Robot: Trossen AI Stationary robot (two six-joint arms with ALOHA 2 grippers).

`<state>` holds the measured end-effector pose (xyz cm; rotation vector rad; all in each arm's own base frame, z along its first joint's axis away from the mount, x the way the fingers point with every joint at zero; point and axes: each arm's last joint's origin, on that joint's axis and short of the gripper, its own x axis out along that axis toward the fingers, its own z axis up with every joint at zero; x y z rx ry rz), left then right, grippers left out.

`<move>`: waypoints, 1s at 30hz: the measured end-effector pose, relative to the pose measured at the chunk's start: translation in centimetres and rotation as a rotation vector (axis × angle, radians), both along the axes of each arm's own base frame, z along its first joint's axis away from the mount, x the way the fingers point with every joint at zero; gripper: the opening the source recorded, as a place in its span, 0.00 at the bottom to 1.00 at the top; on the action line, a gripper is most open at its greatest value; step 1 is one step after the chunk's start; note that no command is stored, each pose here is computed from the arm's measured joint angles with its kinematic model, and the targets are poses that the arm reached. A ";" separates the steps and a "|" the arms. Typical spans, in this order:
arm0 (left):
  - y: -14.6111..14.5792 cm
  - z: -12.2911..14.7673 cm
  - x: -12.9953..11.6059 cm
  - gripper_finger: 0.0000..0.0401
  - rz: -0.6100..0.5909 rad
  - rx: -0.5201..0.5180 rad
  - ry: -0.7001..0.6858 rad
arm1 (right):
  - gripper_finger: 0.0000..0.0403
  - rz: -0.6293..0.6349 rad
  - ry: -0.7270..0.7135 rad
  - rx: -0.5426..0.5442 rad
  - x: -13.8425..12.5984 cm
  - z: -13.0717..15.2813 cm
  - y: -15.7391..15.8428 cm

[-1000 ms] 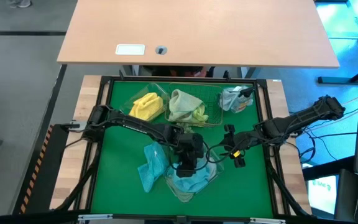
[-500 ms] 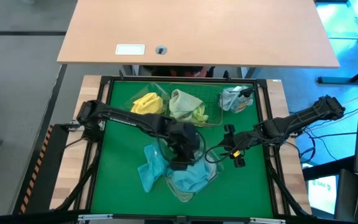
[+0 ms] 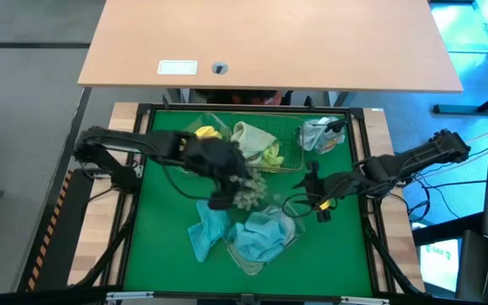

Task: Sort microfiber towel by color & place in baskets
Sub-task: Put the light blue microfiber towel into the bottom transparent bin

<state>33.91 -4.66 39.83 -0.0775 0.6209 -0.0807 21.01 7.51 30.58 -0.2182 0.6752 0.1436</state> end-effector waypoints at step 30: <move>1.0 -4.2 -6.5 0.35 0.083 0.114 -0.082 | 0.46 -0.470 0.405 -0.092 -2.5 3.4 -11.2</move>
